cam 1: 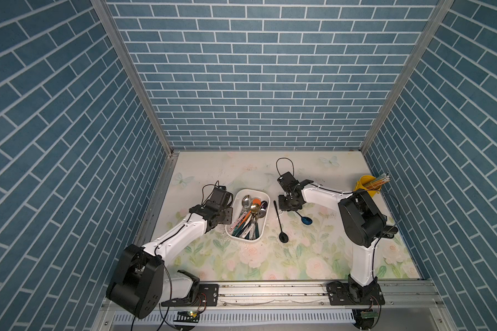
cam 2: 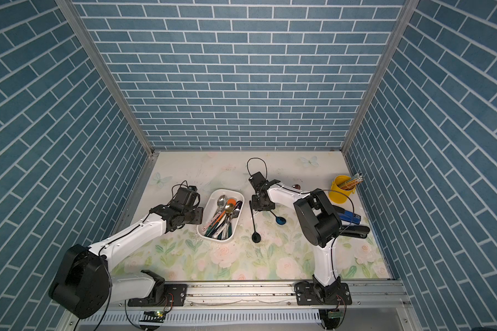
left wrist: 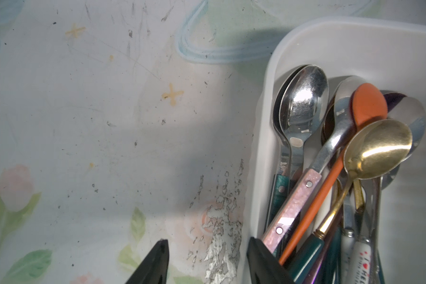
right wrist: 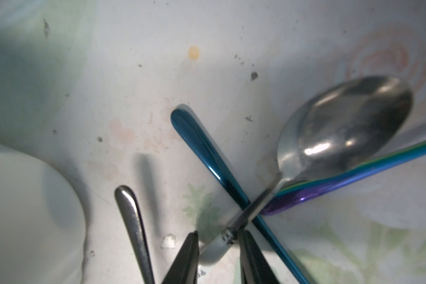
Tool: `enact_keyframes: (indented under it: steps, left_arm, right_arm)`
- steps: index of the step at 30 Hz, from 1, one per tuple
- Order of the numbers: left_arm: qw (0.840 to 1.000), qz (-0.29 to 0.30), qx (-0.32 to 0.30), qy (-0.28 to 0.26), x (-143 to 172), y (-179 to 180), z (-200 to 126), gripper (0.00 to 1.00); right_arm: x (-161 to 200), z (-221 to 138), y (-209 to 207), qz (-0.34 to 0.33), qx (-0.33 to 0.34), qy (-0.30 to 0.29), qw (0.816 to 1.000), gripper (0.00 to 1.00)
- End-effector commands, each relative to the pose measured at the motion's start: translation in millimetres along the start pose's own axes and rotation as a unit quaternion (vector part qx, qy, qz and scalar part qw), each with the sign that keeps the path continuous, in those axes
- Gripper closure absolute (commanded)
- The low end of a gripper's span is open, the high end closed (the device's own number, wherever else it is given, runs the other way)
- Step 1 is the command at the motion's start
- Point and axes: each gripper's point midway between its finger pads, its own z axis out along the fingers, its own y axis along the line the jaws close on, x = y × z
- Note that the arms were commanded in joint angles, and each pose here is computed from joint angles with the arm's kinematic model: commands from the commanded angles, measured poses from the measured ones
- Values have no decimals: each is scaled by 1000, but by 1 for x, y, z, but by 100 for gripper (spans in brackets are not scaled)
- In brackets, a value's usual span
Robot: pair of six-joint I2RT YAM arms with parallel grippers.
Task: Put the spoon into the storage box
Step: Pick up the spoon from the center of the board.
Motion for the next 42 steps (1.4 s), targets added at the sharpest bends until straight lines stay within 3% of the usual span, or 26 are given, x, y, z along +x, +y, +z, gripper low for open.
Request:
enact_keyframes:
  steps: [1, 20, 34, 42]
  left_arm:
    - [1000, -10, 19, 19, 13, -4, 4, 43]
    - [998, -9, 68, 7, 8, -19, -6, 44]
    - [999, 2, 51, 4, -1, -16, -2, 43]
    - [998, -19, 63, -16, -13, -13, -4, 44]
  right_arm:
    - [32, 16, -22, -22, 45, 61, 997, 74]
    - [4, 8, -15, -56, 49, 28, 997, 98]
    - [-32, -50, 1, -50, 12, -59, 997, 100]
    - [-44, -78, 21, -47, -23, -80, 995, 100]
